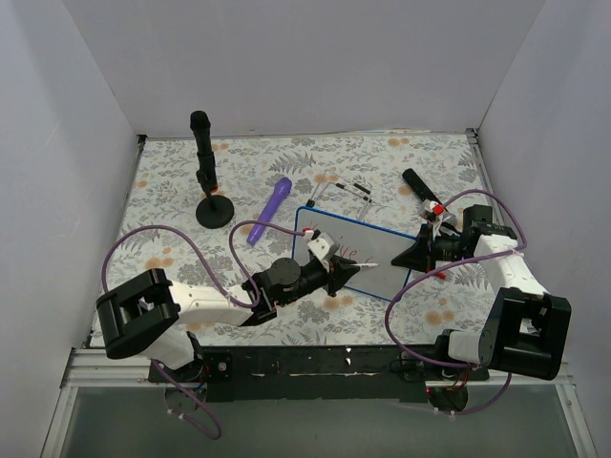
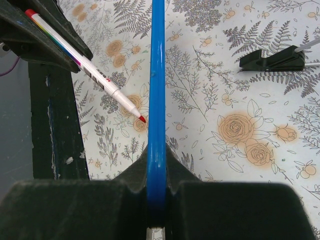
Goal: Write a sentence on the whiteboard
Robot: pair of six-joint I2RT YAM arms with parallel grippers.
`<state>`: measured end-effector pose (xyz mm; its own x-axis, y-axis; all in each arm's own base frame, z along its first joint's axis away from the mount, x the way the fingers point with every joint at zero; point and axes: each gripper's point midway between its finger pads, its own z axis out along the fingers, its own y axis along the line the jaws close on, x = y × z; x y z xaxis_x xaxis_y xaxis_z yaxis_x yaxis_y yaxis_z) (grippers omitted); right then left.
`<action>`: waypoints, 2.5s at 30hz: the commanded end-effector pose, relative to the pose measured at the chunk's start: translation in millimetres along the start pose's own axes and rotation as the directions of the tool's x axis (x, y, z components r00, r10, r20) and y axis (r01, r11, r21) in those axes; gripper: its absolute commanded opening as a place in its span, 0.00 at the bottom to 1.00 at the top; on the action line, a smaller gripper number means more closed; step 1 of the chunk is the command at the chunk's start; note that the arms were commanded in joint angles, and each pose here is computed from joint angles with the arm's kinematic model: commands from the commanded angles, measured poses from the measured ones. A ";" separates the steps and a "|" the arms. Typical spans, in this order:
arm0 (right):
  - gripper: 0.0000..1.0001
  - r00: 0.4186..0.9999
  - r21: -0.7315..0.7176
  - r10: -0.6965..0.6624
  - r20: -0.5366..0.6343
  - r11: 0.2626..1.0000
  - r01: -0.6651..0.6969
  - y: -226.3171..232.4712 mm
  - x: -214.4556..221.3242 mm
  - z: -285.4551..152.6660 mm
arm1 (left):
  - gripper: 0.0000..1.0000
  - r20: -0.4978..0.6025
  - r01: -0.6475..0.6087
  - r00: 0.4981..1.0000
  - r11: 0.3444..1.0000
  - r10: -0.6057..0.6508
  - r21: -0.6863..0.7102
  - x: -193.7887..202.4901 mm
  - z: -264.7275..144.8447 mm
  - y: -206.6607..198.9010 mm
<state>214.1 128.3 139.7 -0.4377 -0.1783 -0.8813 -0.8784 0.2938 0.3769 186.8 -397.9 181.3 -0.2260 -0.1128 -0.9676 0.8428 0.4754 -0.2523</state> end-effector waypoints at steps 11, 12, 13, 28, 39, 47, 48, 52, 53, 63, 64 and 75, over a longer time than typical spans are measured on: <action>0.01 0.999 -0.029 -0.015 0.041 0.999 0.016 4.5 -11.9 0.6 | 0.00 0.054 -0.032 0.998 0.999 0.032 -0.002 -20.0 13.5 -3.2; 0.01 0.999 -0.030 -0.014 0.042 0.999 0.015 4.8 -11.6 0.7 | 0.00 0.051 -0.034 0.998 0.999 0.034 -0.003 -18.8 14.2 -2.9; 0.01 0.999 -0.029 -0.015 0.041 0.999 0.016 4.5 -11.9 0.6 | 0.00 0.049 -0.034 0.998 0.999 0.034 -0.004 -17.8 14.7 -2.7; 0.01 0.999 -0.027 -0.018 0.040 0.999 0.019 4.6 -12.1 0.4 | 0.00 0.076 -0.041 0.996 0.997 0.046 -0.067 -22.1 11.0 9.3; 0.01 0.999 -0.029 -0.015 0.041 0.999 0.016 4.6 -11.4 0.7 | 0.00 0.073 -0.043 0.996 0.994 0.050 -0.102 -20.8 3.6 16.9; 0.01 0.999 -0.027 -0.015 0.038 1.000 0.016 3.7 -11.0 0.7 | 0.00 0.056 -0.050 0.997 0.993 0.057 -0.111 -15.4 -0.1 19.7; 0.01 0.999 -0.029 -0.016 0.039 0.999 0.017 4.2 -11.2 1.0 | 0.00 0.056 -0.050 0.997 0.992 0.057 -0.112 -15.3 -1.3 20.1; 0.01 0.999 -0.027 -0.014 0.038 1.000 0.015 3.9 -10.5 0.8 | 0.00 0.043 -0.057 0.997 0.991 0.063 -0.123 -11.1 -4.9 23.0; 0.01 0.999 -0.027 -0.014 0.038 1.000 0.015 3.9 -10.5 0.8 | 0.00 0.043 -0.057 0.997 0.991 0.063 -0.121 -11.2 -5.5 22.8; 0.01 0.999 -0.026 -0.015 0.037 1.000 0.016 3.8 -10.6 0.7 | 0.00 0.009 -0.060 0.998 0.993 0.062 -0.097 0.4 -2.3 19.9; 0.01 0.999 -0.026 -0.015 0.037 1.000 0.016 3.8 -10.6 0.7 | 0.00 0.005 -0.061 0.998 0.993 0.062 -0.098 1.7 -2.3 20.2; 0.01 0.999 -0.026 -0.014 0.037 1.000 0.015 3.6 -10.4 0.7 | 0.00 -0.028 -0.068 0.997 0.994 0.066 -0.090 12.0 -2.6 20.5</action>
<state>214.4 128.4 139.0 -0.4398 -0.1770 -0.8805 -0.8777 0.2925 0.3796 197.2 -392.1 173.6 -0.1909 -0.0937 -0.9771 0.8161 0.5379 -0.2111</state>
